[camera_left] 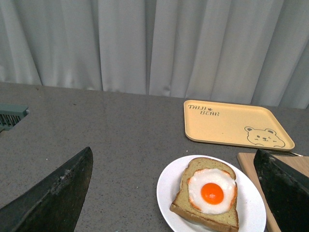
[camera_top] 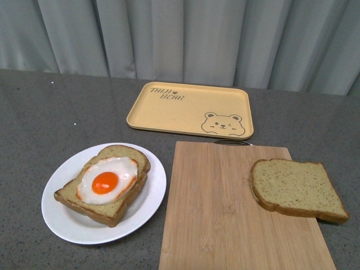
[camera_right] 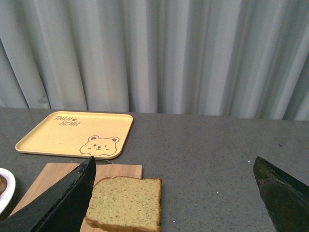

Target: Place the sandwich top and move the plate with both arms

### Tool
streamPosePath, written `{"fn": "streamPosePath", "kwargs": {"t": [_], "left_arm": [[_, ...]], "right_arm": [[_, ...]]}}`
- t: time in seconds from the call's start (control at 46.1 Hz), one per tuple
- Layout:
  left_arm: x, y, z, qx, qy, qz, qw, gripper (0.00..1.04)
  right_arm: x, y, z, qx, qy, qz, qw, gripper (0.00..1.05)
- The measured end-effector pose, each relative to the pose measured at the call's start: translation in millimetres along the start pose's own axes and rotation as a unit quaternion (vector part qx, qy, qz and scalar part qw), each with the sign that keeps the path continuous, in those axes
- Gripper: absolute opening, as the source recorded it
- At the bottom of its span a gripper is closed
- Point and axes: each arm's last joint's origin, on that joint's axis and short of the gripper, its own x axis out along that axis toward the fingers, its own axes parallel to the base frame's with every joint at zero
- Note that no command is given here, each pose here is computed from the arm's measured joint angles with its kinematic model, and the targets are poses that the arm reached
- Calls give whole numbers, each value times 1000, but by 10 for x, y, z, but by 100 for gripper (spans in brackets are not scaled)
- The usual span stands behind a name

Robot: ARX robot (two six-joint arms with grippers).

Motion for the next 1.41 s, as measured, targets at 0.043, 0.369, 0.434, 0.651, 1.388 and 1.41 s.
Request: {"fn": "streamPosePath", "kwargs": {"t": [0.043,0.369,0.434,0.651,1.388,1.41], "left_arm": [[0,0,0,0,0,0,1000,98],[0,0,0,0,0,0,1000,98],[0,0,0,0,0,0,1000,98],[0,0,0,0,0,0,1000,98],[0,0,0,0,0,0,1000,98],[0,0,0,0,0,0,1000,98]], "right_arm": [[0,0,0,0,0,0,1000,95],[0,0,0,0,0,0,1000,95],[0,0,0,0,0,0,1000,95],[0,0,0,0,0,0,1000,95],[0,0,0,0,0,0,1000,95],[0,0,0,0,0,0,1000,95]]}}
